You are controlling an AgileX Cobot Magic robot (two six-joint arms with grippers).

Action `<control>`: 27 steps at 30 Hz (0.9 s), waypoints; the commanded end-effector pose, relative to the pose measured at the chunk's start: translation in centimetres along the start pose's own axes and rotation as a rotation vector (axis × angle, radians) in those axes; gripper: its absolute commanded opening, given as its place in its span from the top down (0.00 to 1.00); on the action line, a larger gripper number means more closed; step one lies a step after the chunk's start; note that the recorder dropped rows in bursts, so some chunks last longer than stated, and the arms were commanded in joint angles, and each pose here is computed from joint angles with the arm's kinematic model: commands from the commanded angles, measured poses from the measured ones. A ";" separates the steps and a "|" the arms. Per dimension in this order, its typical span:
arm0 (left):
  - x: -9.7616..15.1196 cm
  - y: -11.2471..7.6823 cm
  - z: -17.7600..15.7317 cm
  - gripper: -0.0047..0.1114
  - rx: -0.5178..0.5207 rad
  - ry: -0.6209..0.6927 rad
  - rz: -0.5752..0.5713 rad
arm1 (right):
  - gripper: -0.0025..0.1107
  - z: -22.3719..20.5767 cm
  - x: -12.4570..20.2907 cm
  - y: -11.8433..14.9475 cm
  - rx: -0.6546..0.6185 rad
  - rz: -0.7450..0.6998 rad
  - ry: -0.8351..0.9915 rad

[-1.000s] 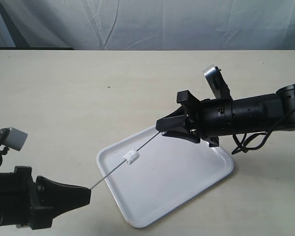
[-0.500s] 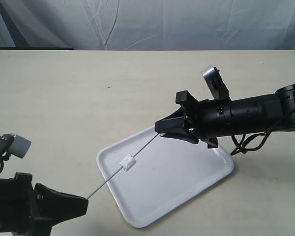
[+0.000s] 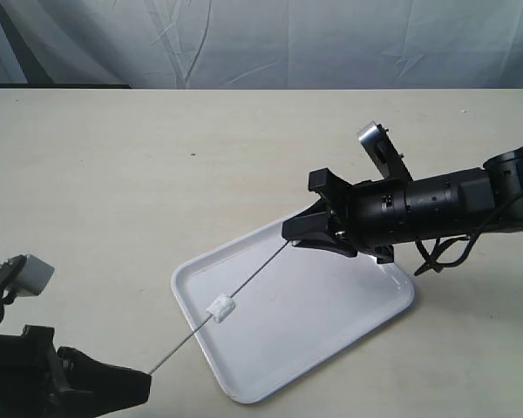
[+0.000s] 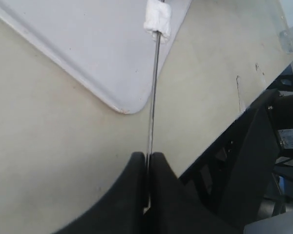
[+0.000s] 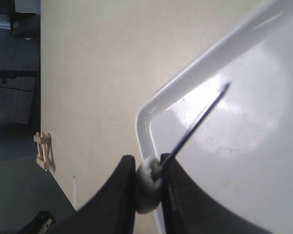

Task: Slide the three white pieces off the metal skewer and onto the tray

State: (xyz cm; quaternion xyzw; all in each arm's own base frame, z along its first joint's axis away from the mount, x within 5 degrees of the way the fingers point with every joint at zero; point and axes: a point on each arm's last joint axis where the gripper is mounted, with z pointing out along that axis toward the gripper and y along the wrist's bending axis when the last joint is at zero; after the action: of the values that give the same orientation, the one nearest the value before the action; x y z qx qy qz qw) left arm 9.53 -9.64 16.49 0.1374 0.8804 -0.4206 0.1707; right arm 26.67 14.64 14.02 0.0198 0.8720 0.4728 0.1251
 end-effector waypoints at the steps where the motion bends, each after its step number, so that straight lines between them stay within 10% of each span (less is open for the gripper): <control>1: 1.1 0.2 0.1 0.96 -0.007 0.049 0.001 | 0.88 -0.4 -2.1 -0.6 0.109 -0.030 -0.110; 27: 2.0 0.9 0.2 0.96 -0.036 0.044 -0.087 | 0.88 -0.8 -4.8 -0.3 0.226 -0.060 -0.229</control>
State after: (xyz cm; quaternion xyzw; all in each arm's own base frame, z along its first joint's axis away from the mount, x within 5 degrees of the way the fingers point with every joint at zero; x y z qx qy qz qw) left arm 7.92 -9.13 14.99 0.1201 0.8944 -0.4125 0.1243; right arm 31.02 13.19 15.03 0.0641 0.8996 0.3659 0.2296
